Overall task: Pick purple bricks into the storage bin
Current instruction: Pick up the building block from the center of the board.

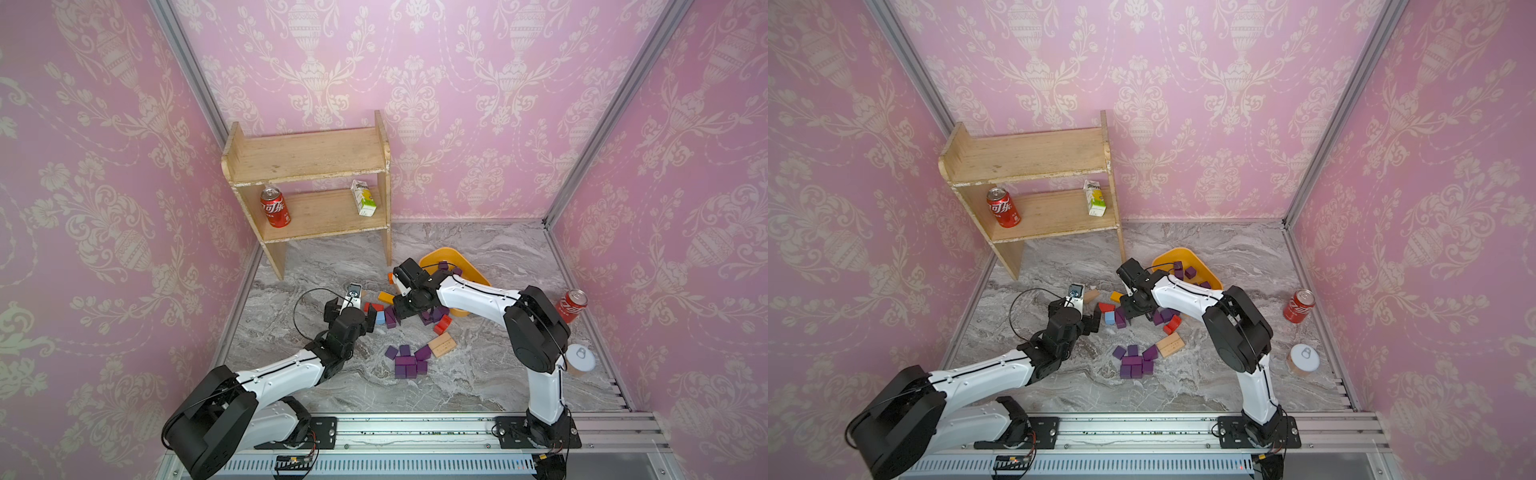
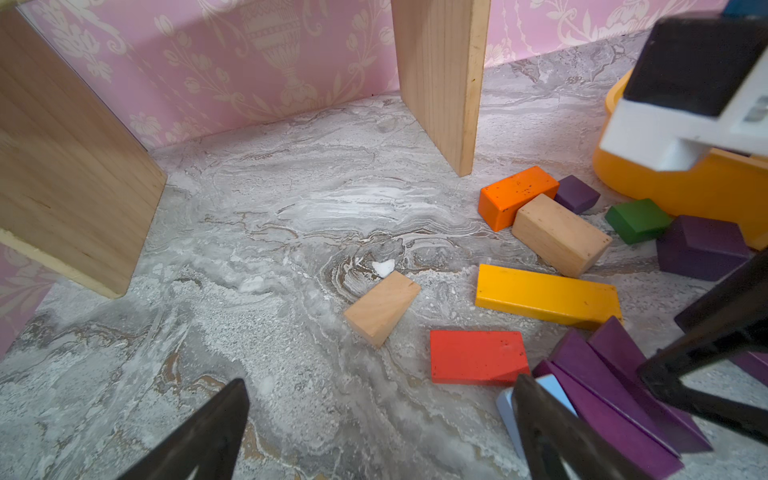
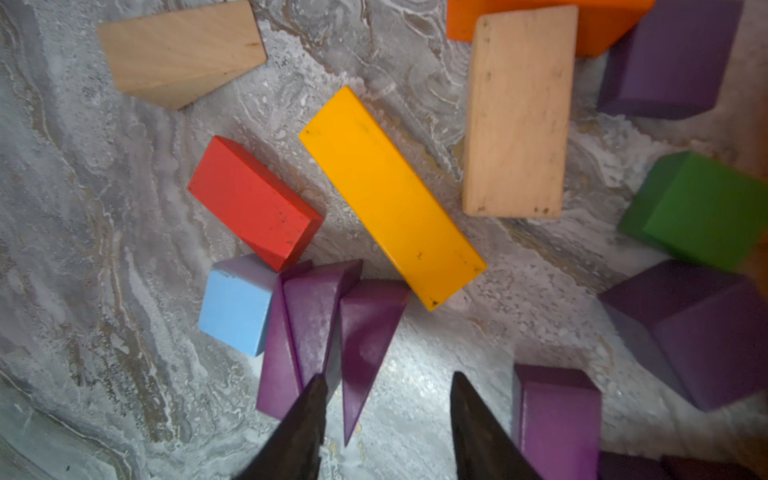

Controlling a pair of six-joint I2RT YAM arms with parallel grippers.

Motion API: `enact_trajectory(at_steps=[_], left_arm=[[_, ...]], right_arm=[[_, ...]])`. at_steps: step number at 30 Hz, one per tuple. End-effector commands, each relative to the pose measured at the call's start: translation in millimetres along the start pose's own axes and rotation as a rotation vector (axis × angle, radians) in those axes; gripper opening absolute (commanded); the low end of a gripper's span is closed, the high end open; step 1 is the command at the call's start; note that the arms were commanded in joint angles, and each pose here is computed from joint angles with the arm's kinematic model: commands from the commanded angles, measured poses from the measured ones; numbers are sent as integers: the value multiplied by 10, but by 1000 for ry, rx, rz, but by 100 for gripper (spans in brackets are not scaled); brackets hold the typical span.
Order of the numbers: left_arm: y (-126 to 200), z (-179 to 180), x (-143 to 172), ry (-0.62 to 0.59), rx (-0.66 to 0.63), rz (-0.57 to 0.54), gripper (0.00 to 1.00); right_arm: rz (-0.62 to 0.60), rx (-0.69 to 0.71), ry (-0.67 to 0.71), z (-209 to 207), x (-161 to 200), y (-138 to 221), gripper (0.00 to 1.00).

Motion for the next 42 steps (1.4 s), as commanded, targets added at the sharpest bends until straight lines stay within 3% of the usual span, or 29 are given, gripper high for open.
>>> enact_trajectory(at_steps=[1,24,27,42], left_arm=[[-24,45,-29,7,-29,4,99],[-80,32,25,-10,-43,39,99],[-78,37,23,-12,-46,40,99],[-73,47,13,-11,-51,37,99]], right_arm=[[15,42,36,-21,-13,-9,49],[44,70,69,-12,-158,-257,46],[59,78,74,-22,-169,-294,40],[68,81,48,-66,-3,-244,38]])
Point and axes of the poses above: each gripper's point midway between its finger pads, its own y axis back along the fingers, its own z axis along the line the jaws close on, x = y × z, the point moved 1 cm from there along y, back along the fingers, and after that the axes turned 3 degrees about y, right-handed, at the moved point
